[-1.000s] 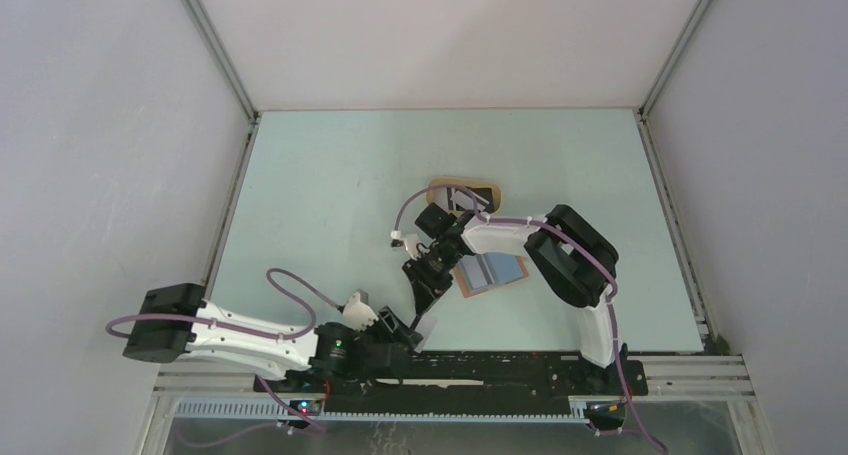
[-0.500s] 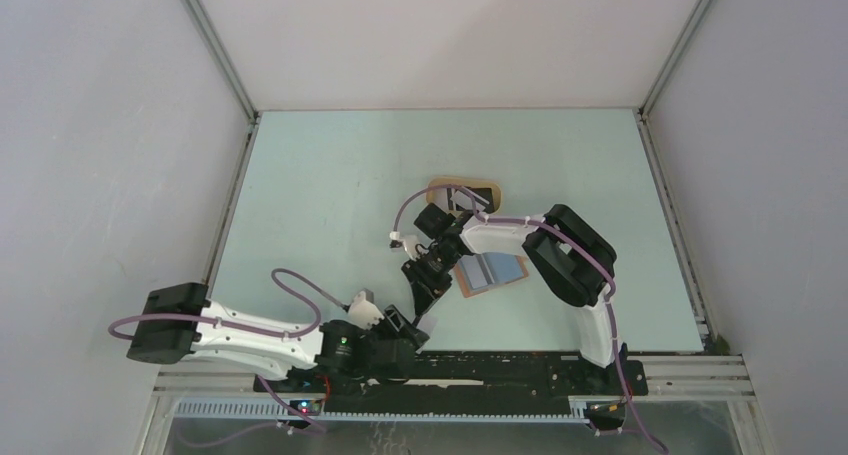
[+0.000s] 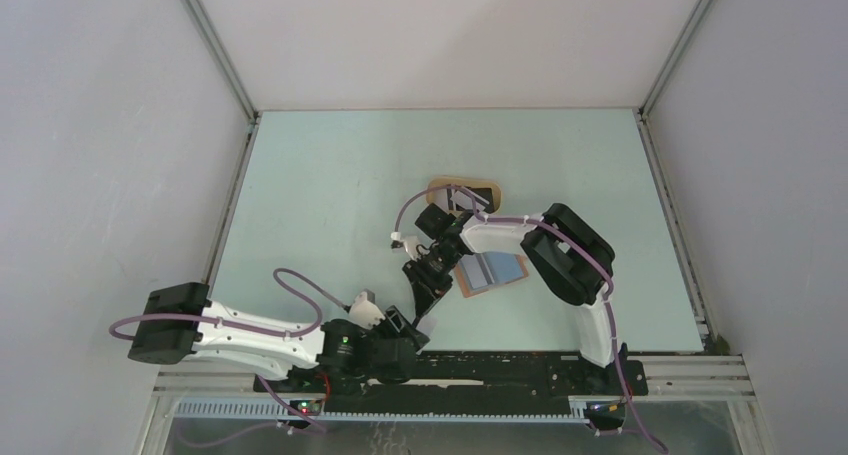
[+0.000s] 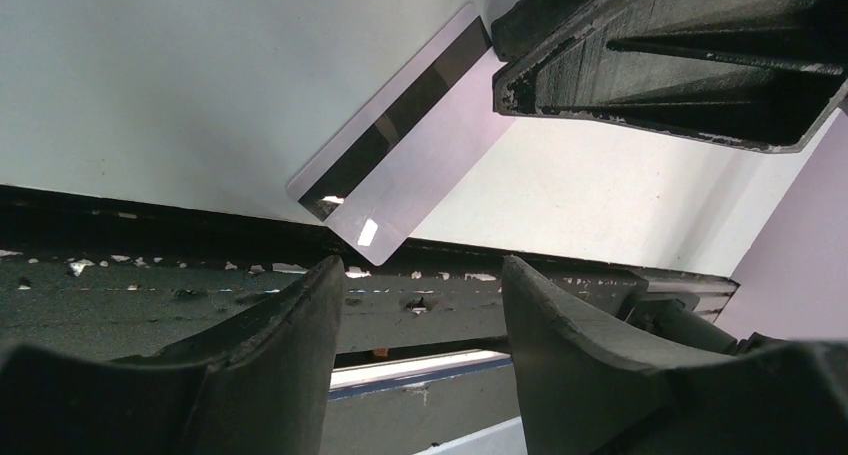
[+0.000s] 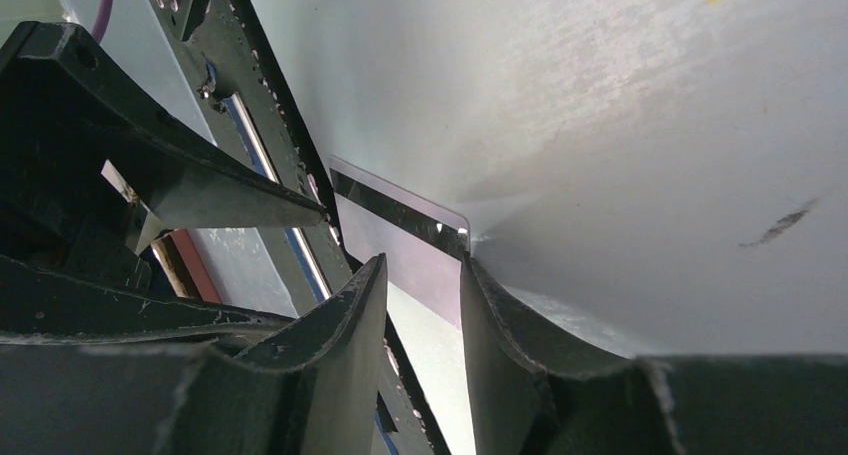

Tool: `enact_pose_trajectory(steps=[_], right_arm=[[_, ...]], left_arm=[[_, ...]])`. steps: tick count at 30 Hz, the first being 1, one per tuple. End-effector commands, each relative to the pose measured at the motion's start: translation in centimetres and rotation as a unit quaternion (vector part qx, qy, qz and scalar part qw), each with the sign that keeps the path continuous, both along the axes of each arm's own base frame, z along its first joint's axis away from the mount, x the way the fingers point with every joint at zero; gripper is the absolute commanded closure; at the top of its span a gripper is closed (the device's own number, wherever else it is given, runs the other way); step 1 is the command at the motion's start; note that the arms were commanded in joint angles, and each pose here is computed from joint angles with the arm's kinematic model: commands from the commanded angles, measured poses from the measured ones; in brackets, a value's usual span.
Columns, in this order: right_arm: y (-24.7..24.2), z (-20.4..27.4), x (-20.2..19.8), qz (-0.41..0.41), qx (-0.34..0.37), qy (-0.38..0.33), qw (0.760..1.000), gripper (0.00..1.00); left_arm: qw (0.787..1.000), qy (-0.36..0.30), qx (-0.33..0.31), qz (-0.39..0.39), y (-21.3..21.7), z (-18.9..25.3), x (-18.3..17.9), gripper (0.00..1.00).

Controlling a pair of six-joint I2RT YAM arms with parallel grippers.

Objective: Put the credit cards into the card holder
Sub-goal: Move the credit card to the center of the board, then pick up the credit card from the center of the board.

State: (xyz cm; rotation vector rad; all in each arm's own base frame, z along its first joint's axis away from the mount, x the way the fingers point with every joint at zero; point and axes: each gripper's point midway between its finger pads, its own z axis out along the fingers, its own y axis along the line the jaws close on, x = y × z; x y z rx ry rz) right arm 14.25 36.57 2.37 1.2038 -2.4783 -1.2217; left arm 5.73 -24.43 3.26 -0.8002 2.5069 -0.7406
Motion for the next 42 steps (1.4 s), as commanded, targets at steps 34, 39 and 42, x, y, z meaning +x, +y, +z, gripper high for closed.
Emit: enact_pose_trajectory(steps=[34, 39, 42], right_arm=[[-11.4, 20.4, 7.4, 0.012, 0.203, -0.342, 0.918, 0.31], [-11.9, 19.4, 7.0, 0.0, 0.187, -0.308, 0.933, 0.3], [-11.2, 19.2, 7.6, -0.019, 0.202, -0.307, 0.93, 0.3]], left_arm=[[0.897, -0.423, 0.103, 0.079, 7.1, 22.6, 10.5, 0.0], [0.94, -0.333, -0.058, 0.051, 5.0, 19.8, 9.7, 0.05], [0.957, -0.248, -0.126, 0.087, 4.9, 17.1, 9.0, 0.18]])
